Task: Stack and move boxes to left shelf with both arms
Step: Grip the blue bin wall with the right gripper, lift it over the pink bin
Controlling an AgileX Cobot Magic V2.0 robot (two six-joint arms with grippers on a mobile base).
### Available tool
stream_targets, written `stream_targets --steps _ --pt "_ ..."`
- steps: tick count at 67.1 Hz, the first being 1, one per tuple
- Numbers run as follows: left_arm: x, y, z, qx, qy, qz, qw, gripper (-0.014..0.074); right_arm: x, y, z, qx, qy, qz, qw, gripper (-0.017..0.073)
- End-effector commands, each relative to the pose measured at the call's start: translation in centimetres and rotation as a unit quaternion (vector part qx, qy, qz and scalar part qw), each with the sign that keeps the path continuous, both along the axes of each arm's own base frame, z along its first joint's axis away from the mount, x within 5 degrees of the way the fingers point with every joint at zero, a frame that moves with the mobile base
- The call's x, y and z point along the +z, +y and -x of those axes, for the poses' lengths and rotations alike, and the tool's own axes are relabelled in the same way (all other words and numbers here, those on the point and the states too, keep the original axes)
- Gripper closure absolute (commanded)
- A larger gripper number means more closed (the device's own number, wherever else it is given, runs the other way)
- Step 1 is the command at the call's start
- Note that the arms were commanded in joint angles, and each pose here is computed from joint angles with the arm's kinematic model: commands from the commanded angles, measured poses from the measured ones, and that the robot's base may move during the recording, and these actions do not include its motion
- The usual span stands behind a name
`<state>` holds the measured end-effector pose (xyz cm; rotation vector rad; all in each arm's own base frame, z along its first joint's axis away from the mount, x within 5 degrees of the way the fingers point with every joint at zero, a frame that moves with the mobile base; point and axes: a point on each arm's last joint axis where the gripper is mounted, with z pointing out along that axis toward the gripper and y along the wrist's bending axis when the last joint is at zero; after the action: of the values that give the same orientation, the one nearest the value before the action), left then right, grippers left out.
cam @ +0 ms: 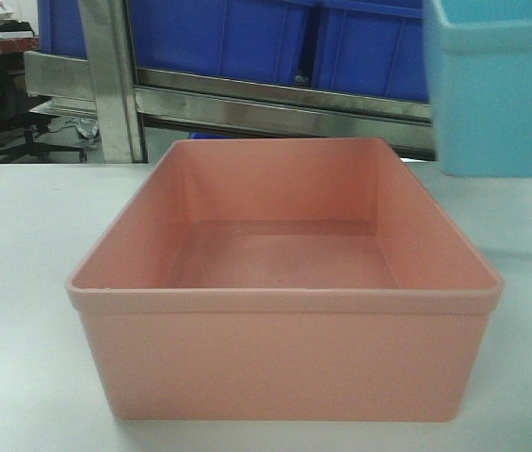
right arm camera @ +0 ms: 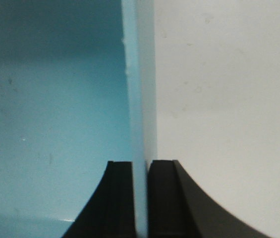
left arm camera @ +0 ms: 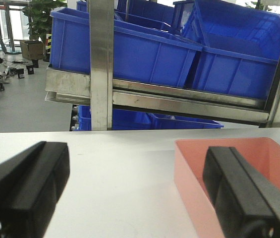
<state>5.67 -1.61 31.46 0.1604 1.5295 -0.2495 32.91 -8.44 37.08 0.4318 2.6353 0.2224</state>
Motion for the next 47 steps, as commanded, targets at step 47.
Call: stream_targets --steps 47 --pt "1.5 0.1 0.1 0.005 -0.047 0.013 0.999 0.0138 2.6 17.7 1.7 0.083 0.007 -0.071 0.994 0.0504"
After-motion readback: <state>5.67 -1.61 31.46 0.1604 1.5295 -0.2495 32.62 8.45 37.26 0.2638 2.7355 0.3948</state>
